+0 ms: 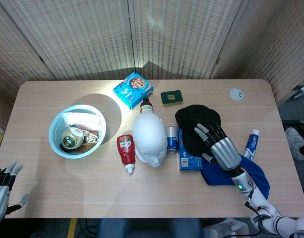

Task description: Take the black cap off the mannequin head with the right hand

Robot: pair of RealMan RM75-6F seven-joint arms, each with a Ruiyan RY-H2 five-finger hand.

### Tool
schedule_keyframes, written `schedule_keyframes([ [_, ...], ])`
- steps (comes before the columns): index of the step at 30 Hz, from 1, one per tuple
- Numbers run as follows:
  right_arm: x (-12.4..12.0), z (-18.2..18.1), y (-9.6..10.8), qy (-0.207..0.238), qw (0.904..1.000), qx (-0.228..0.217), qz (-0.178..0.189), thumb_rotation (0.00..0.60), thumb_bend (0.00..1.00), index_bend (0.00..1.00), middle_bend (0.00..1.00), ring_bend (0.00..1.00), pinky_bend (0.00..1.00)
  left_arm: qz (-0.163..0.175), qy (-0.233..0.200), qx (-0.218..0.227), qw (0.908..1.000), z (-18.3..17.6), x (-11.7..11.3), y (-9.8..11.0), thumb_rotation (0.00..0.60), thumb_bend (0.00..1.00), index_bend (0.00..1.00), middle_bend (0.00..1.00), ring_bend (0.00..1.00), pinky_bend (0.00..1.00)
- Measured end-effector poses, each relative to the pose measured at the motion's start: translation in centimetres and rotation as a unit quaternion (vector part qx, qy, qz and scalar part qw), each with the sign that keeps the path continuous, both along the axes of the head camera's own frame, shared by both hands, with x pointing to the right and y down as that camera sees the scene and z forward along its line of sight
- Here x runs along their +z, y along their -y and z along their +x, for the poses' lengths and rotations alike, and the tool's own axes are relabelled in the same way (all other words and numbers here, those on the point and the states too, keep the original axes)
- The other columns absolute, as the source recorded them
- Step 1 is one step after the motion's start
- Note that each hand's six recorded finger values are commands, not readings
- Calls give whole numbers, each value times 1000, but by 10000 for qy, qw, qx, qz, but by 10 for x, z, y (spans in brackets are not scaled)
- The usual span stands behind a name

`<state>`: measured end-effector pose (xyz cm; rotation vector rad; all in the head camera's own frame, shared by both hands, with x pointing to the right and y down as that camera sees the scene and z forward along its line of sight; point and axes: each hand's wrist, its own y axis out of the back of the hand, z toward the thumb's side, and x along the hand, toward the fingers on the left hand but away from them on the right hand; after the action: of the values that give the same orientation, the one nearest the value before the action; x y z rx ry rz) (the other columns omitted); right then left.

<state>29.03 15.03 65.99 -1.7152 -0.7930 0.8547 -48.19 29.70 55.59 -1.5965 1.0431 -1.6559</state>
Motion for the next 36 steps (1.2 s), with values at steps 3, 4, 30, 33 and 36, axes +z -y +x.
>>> schedule_keyframes([
  [3,-4,-4,-4,-145,9998,-61,-100,600,0,0,0,0,0,4,-2,-4,10000,0,0,0,600,246,23,0,71,7],
  [4,-5,-6,-5,-179,9997,-90,-116,600,0,0,0,0,0,4,0,-11,10000,-1,0,-1,600,246,23,0,71,7],
  [30,-101,57,-23,-930,9928,753,20,600,0,226,276,205,278,98,-41,53,9999,-2,0,10,600,246,23,0,71,7],
  [33,-108,73,-31,-1123,9889,963,-126,600,0,226,279,207,279,112,-65,99,9999,1,1,13,600,246,23,0,71,7],
  [36,-113,89,-38,-1292,9845,1147,-303,600,0,226,276,207,279,135,-84,126,9998,3,1,15,600,246,23,0,71,7],
])
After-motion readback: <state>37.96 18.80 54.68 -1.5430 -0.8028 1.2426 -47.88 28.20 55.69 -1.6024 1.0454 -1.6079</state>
